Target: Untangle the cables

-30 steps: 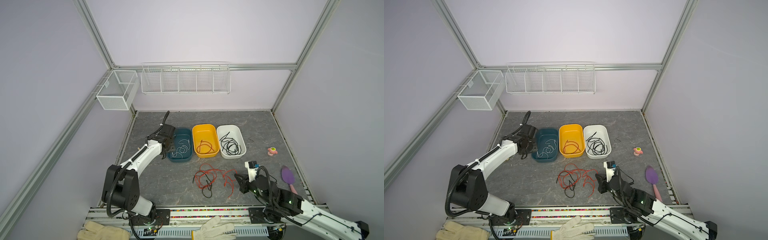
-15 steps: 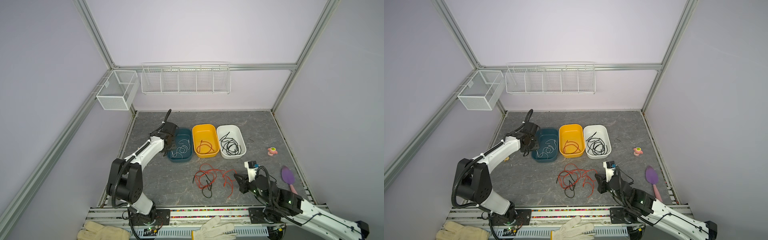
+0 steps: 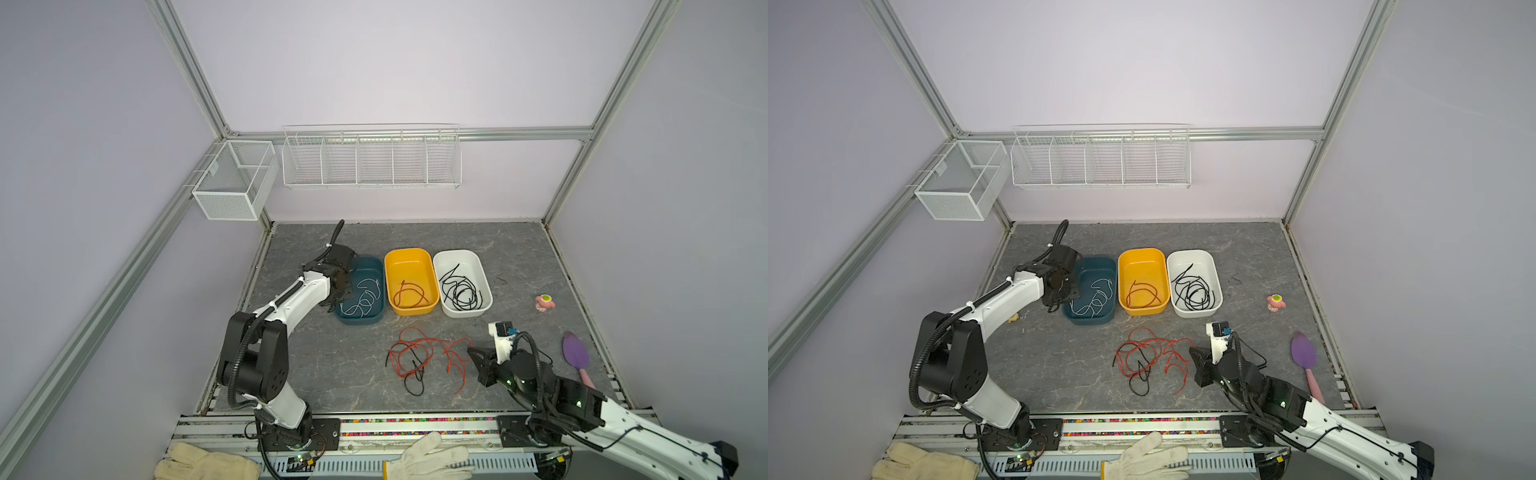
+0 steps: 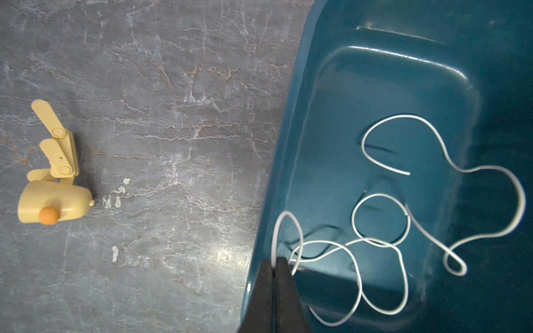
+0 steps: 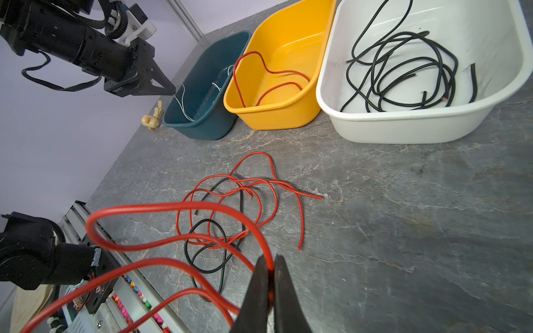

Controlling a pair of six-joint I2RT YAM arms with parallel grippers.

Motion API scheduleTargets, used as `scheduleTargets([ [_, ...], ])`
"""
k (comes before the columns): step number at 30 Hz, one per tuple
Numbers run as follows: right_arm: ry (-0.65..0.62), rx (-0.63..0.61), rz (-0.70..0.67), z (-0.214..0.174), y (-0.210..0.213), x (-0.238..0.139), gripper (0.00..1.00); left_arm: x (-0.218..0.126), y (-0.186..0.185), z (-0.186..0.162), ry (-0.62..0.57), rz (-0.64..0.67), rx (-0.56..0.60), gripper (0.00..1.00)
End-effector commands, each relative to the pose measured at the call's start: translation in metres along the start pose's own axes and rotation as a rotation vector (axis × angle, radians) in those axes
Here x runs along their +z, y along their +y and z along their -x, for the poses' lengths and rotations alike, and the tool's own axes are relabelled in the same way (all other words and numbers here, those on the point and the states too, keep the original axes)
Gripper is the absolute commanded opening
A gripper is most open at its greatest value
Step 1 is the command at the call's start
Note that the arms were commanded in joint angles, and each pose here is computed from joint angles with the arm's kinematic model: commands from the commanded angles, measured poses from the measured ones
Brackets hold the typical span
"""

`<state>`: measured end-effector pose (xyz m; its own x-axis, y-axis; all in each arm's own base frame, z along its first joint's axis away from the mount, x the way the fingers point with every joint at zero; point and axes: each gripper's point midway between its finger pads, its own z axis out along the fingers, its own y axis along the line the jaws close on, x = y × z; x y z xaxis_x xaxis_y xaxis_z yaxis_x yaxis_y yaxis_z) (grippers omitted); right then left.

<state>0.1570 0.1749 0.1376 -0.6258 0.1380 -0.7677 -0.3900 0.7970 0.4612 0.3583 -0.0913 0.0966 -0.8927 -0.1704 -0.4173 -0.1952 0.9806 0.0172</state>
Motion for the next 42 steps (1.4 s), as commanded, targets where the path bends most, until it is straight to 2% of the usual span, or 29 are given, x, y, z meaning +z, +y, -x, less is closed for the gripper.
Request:
scheduleTargets([
  [1,-0.029,0.001,0.027,0.009,0.008,-0.002,0.07,-0.005,-0.004,0.009,-0.009,-0.015,-0.008,0.0],
  [15,-0.026,0.0,0.025,0.01,0.008,-0.004,0.07,0.012,-0.039,-0.003,0.051,-0.068,0.05,0.0],
  [20,-0.035,-0.004,0.002,0.015,0.005,-0.008,0.07,0.007,-0.044,0.003,0.038,-0.067,0.064,0.2],
  [26,-0.02,-0.025,-0.029,0.022,0.006,-0.012,0.07,-0.02,-0.048,0.023,-0.018,-0.094,0.086,0.48],
  [34,0.036,-0.148,-0.089,0.045,0.023,-0.01,0.07,-0.067,-0.045,0.049,-0.127,-0.124,0.143,0.71],
  [40,0.1,-0.249,-0.142,0.075,0.044,0.008,0.07,-0.088,-0.041,0.047,-0.211,-0.173,0.203,0.86],
  [42,0.121,-0.262,-0.14,0.086,0.053,0.017,0.07,-0.09,-0.035,0.044,-0.239,-0.168,0.21,0.87],
])
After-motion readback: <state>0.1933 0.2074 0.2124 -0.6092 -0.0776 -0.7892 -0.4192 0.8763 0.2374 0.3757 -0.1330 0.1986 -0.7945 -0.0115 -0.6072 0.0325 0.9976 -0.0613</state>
